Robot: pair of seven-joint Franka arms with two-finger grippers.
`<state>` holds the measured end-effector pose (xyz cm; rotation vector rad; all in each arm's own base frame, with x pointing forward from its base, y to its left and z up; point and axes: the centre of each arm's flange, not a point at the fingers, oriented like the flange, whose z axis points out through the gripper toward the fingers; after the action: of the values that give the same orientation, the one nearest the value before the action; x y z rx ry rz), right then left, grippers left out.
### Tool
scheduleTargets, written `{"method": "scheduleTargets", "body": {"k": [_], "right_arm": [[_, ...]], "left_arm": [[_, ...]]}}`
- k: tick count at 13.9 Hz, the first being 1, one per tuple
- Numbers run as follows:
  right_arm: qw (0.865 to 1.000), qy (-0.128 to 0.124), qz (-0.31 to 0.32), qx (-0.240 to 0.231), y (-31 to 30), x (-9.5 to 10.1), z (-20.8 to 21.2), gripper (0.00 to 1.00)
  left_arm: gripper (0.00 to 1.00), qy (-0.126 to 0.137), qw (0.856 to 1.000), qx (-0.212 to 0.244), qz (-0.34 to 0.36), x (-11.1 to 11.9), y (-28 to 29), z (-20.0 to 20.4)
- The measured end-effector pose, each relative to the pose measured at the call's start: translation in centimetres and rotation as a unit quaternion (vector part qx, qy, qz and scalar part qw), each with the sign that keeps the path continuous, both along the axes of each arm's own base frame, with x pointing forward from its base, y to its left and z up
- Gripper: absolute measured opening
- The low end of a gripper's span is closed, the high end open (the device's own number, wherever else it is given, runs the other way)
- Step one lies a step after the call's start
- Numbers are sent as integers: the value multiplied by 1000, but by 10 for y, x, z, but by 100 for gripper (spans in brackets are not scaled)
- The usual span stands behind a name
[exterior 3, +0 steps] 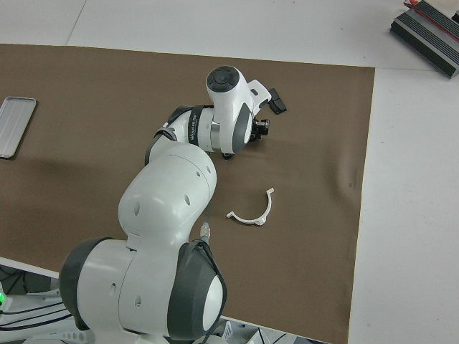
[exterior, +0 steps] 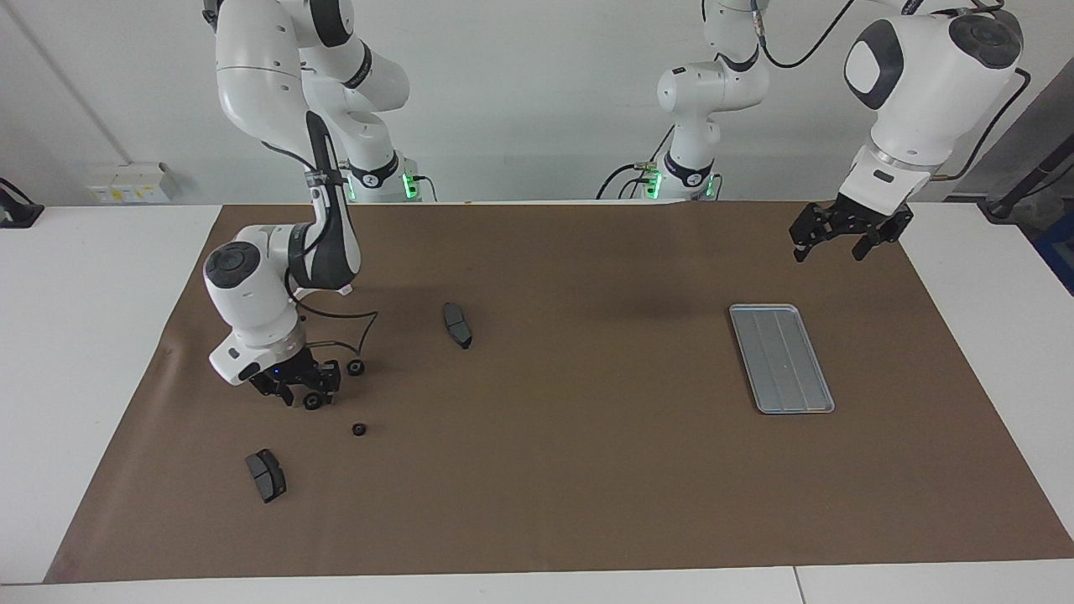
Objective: Pick bearing gear from pile to tray
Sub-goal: 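Grasp a black bearing ring with the right gripper and lift it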
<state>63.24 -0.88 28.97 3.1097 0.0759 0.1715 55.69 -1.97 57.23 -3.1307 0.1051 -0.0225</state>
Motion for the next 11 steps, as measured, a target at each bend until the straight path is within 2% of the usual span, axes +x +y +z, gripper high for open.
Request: {"method": "scheduleTargets", "body": {"k": [11], "right_arm": [[1000,3,15,-15,-4,-1,-1,64]], "left_arm": [[100,0,1000,0,0,0,0,0]]}}
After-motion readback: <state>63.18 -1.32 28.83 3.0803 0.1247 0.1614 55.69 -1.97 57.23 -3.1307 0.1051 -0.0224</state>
